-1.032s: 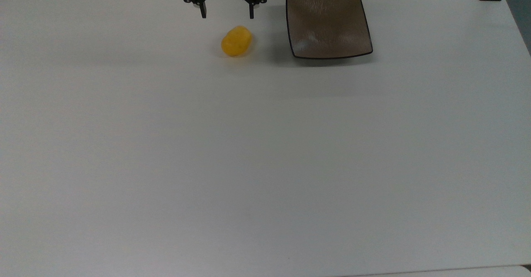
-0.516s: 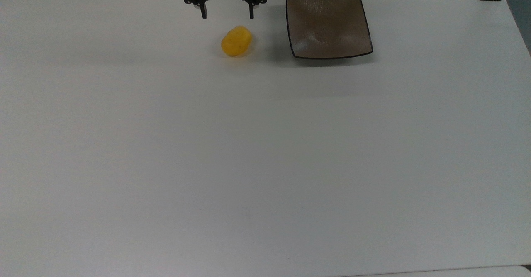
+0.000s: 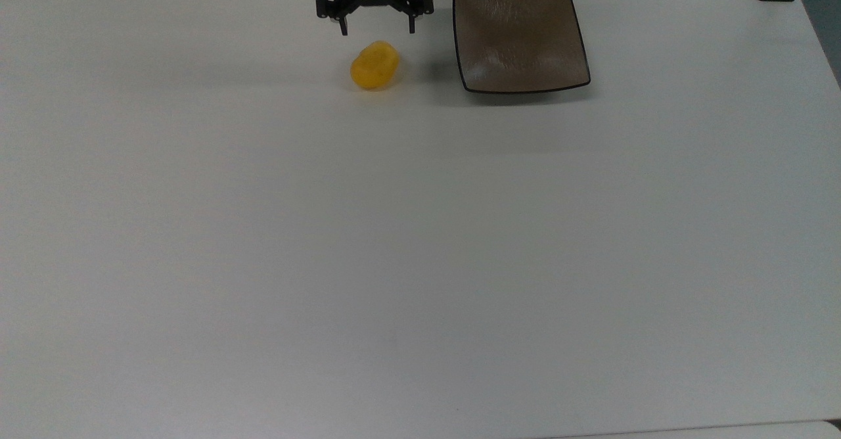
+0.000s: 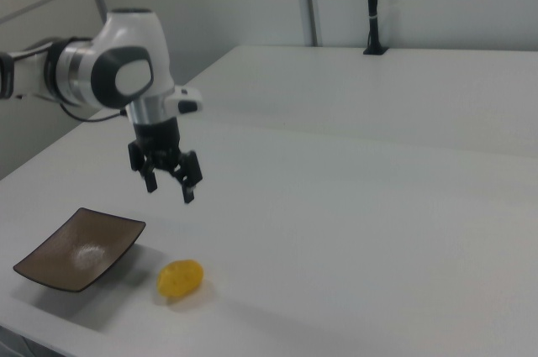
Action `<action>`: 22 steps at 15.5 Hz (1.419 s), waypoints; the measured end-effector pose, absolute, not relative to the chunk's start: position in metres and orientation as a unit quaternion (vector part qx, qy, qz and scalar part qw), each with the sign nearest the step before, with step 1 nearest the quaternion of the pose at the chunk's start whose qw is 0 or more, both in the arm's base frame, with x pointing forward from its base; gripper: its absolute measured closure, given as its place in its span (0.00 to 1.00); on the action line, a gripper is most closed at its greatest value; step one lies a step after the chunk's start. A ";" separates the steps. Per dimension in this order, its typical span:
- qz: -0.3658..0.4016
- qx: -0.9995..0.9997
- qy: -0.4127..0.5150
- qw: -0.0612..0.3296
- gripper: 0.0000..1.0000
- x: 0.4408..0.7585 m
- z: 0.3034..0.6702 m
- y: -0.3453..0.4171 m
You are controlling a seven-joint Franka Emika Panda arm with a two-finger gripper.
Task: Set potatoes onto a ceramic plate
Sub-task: 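Lower the open gripper down over the yellow potato, then close the gripper around the yellow potato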
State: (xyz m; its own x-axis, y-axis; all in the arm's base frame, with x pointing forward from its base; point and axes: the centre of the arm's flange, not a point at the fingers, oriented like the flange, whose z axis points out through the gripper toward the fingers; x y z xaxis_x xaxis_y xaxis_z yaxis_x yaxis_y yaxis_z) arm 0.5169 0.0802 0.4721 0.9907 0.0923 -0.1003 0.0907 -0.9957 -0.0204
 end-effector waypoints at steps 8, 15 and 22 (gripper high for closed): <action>0.009 -0.978 0.208 0.026 0.00 0.489 0.385 0.077; 0.026 -0.965 0.260 0.017 0.00 0.474 0.358 0.074; 0.040 -0.964 0.261 0.011 0.00 0.464 0.345 0.073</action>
